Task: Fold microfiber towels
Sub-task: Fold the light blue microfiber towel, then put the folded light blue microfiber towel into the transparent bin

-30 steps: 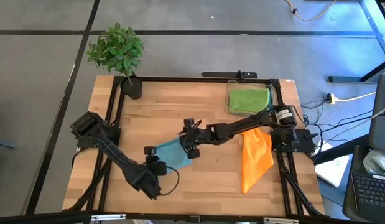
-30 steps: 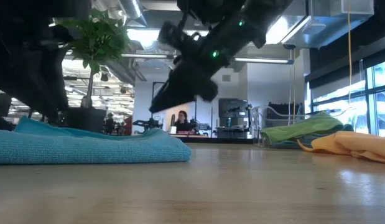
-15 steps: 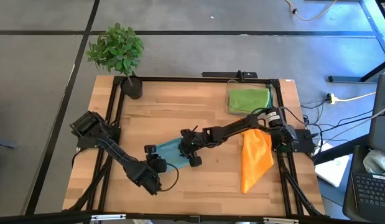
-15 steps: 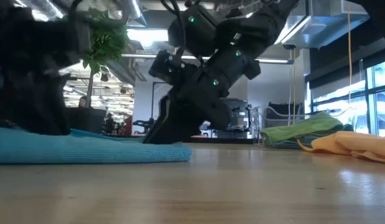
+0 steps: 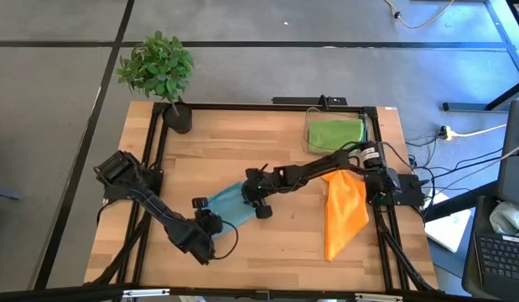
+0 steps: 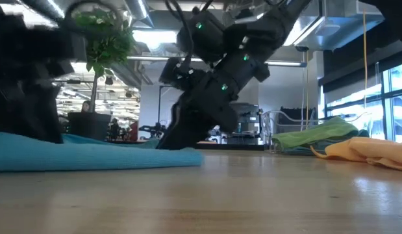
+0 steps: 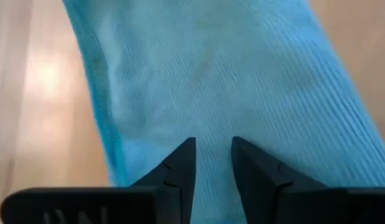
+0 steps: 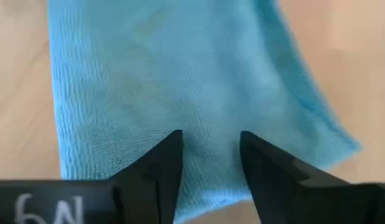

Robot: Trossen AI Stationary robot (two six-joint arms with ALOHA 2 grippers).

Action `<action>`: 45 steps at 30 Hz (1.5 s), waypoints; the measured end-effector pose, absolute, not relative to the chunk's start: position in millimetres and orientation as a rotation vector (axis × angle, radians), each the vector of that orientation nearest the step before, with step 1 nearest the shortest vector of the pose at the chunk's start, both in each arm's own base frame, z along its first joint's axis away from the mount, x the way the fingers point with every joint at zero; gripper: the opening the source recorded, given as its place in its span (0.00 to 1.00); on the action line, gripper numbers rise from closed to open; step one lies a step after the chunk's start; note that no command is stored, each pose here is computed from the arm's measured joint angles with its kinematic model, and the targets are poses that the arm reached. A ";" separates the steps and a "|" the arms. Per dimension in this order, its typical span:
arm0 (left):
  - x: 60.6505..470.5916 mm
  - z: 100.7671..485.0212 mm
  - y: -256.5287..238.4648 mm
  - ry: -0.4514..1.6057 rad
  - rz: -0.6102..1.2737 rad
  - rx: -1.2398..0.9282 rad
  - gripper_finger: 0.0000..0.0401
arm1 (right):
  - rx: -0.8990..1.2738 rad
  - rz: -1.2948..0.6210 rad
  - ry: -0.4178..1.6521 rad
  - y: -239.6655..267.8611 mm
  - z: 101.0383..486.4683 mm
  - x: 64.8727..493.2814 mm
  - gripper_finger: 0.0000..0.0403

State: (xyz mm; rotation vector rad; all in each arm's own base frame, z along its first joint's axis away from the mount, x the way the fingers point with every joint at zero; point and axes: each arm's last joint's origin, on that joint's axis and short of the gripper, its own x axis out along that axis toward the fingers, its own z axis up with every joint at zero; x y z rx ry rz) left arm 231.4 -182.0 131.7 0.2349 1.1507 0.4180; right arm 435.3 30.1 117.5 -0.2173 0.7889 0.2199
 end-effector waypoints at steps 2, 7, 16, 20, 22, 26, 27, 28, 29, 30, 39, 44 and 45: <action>233.0 141.1 -184.9 1.171 0.422 0.254 0.24 | -0.240 0.221 0.753 31.6 133.9 433.6 0.43; 233.8 156.9 -190.4 1.207 0.429 0.265 0.24 | -0.221 0.292 0.654 53.8 172.7 427.5 0.50; 218.0 176.5 -207.7 1.214 0.483 0.250 0.24 | -0.469 0.265 0.630 138.1 141.0 419.4 0.57; 210.3 188.0 -217.4 1.194 0.505 0.237 0.24 | -0.482 0.176 0.624 143.3 149.7 432.4 0.55; 207.4 192.0 -221.3 1.187 0.506 0.232 0.24 | -0.469 0.159 0.687 140.9 148.3 439.2 0.54; 202.9 194.6 -227.8 1.142 0.506 0.218 0.24 | -0.483 0.168 0.743 145.3 143.6 451.8 0.52; 201.7 194.7 -228.8 1.134 0.509 0.214 0.24 | -0.483 0.177 0.732 150.4 142.8 454.5 0.52; 200.7 194.8 -229.7 1.127 0.509 0.212 0.24 | -0.494 0.190 0.739 155.6 139.8 455.1 0.51; 199.7 194.8 -230.6 1.122 0.511 0.207 0.24 | -0.523 0.197 0.754 160.0 135.7 455.2 0.51; 198.6 194.9 -231.5 1.118 0.511 0.204 0.24 | -0.550 0.190 0.770 164.2 131.2 454.9 0.51; 193.5 195.3 -236.1 1.078 0.510 0.202 0.24 | -0.609 0.123 0.812 164.7 115.2 462.7 0.54; 193.9 195.4 -236.3 1.073 0.510 0.199 0.24 | -0.557 0.141 0.845 156.8 113.8 463.7 0.54; 193.7 195.5 -236.0 1.074 0.511 0.203 0.24 | -0.561 0.132 0.846 156.0 113.7 463.9 0.54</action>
